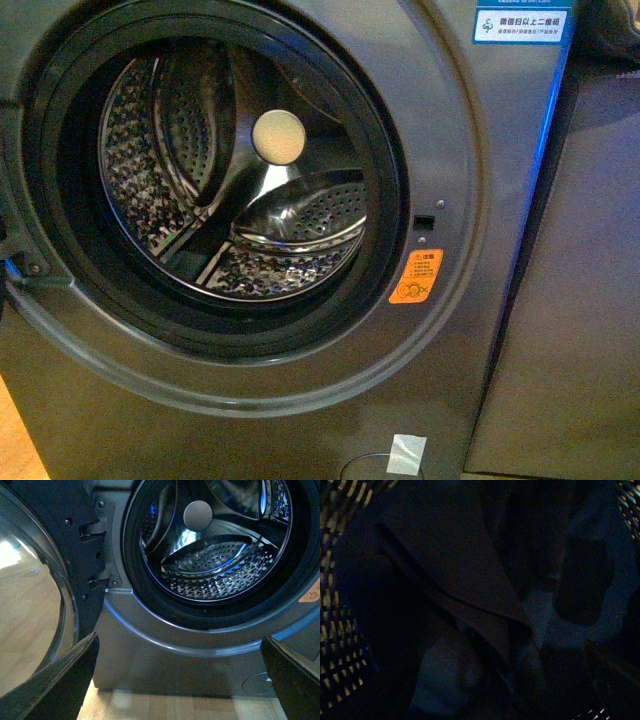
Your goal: Put clothes into washing machine
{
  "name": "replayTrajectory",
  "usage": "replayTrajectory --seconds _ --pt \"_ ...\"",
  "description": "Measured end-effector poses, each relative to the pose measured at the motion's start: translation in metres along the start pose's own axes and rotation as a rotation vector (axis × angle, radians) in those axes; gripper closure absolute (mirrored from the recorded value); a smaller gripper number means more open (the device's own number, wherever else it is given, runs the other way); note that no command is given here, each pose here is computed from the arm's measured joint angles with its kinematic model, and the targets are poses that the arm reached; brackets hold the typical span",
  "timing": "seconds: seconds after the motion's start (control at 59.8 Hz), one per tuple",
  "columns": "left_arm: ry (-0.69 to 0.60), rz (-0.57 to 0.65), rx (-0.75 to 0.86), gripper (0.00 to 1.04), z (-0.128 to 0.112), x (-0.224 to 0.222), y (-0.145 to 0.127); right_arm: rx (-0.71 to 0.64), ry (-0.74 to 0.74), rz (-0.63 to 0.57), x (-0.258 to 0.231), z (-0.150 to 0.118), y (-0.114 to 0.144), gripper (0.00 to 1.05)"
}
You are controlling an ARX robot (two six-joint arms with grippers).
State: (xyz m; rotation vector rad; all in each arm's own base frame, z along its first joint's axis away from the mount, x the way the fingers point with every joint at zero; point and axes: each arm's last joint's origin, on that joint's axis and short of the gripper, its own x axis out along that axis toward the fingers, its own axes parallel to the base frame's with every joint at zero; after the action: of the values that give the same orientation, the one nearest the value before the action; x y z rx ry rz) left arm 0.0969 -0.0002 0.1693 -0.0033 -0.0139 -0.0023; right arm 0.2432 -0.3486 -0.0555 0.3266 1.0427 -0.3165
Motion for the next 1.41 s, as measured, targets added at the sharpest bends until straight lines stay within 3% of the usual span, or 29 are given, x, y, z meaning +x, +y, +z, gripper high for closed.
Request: replayTrajectory --seconds 0.251,0.519,1.154,1.405 --pt "0.0 0.0 0.0 0.07 0.0 0.0 0.0 0.002 0.052 -0.034 0.04 -0.025 0.0 0.07" --pt "0.0 0.0 0.0 0.07 0.0 0.0 0.0 -0.007 0.004 -0.233 0.066 -0.032 -0.023 0.07" --pt "0.0 0.0 0.0 0.07 0.0 0.0 0.0 0.02 0.017 -0.256 0.093 -0.056 -0.03 0.07" --pt "0.0 0.0 0.0 0.07 0.0 0.0 0.0 0.094 0.015 -0.214 0.1 -0.065 -0.031 0.07"
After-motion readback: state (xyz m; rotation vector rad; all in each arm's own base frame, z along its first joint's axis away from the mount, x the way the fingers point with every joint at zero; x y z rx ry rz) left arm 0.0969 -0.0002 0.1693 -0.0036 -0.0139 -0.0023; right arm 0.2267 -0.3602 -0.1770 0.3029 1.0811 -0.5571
